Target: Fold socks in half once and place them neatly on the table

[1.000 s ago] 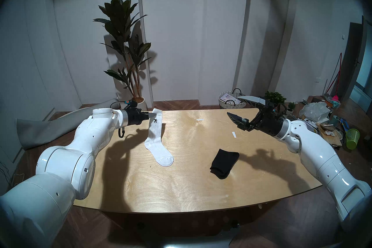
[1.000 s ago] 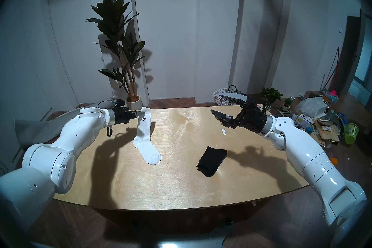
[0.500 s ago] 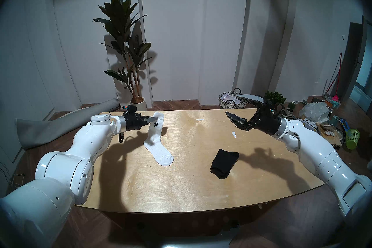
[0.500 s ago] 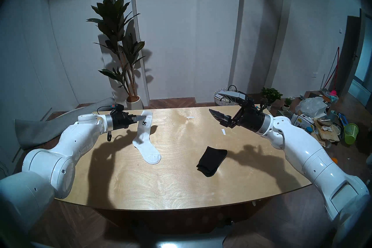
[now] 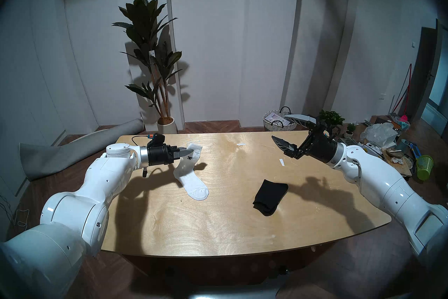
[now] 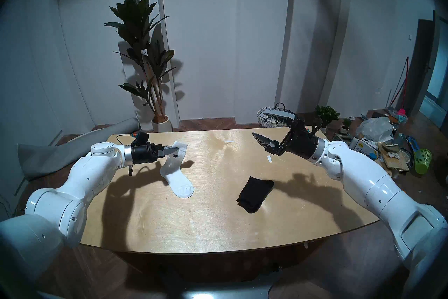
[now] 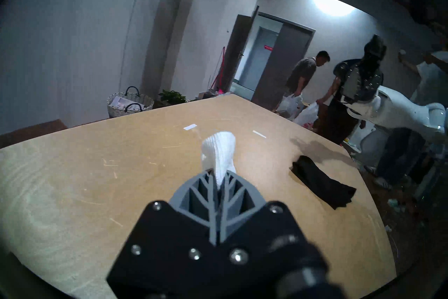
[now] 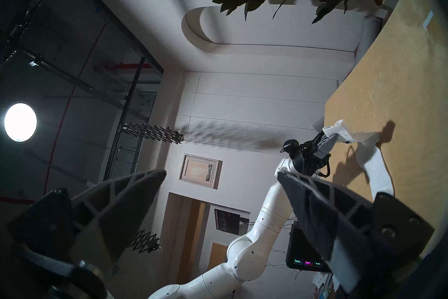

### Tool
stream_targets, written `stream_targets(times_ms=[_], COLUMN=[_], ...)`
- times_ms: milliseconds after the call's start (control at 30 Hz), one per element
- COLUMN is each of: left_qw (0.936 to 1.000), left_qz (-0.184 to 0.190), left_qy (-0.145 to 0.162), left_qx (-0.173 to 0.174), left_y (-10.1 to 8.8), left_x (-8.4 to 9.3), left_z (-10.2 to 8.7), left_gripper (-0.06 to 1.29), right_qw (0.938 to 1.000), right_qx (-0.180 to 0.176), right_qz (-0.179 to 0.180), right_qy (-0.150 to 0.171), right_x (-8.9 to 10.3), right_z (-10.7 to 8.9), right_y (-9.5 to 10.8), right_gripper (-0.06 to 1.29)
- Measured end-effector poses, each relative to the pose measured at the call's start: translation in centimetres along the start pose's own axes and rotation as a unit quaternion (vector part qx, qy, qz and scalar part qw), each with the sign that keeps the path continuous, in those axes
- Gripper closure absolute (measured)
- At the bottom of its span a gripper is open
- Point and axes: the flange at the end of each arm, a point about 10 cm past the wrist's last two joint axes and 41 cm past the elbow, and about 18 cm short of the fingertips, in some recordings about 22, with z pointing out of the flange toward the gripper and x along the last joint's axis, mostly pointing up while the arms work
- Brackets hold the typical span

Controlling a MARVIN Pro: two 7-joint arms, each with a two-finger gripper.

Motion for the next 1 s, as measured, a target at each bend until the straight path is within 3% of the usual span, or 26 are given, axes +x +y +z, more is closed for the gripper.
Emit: stream_targets(times_ms=[433,667,1000], left_qw=[0.9988,0.9965,0.9958], left_qz=[0.032,0.053,0.059], left_qy=[0.014,0.031,0.042], left_qx=[-0.034,-0.056,-0.055], left_y=[1.8,3.0,4.2], left_x=[-3.1,-3.3,-5.1], left_z=[-0.6,-0.3,0.1], left_gripper=[1.26,1.26,1.26], right_qw=[0.9997,0.9995,0.9991], right_qx=[-0.009,-0.012,-0.016], right_qz=[0.024,0.030,0.040], right_qy=[0.000,-0.002,-0.003], right_x=[0.1,0.3,0.3], right_z=[0.0,0.1,0.1], right_y=[0.7,0.5,0.7], right_gripper=[-0.02,-0.02,-0.02])
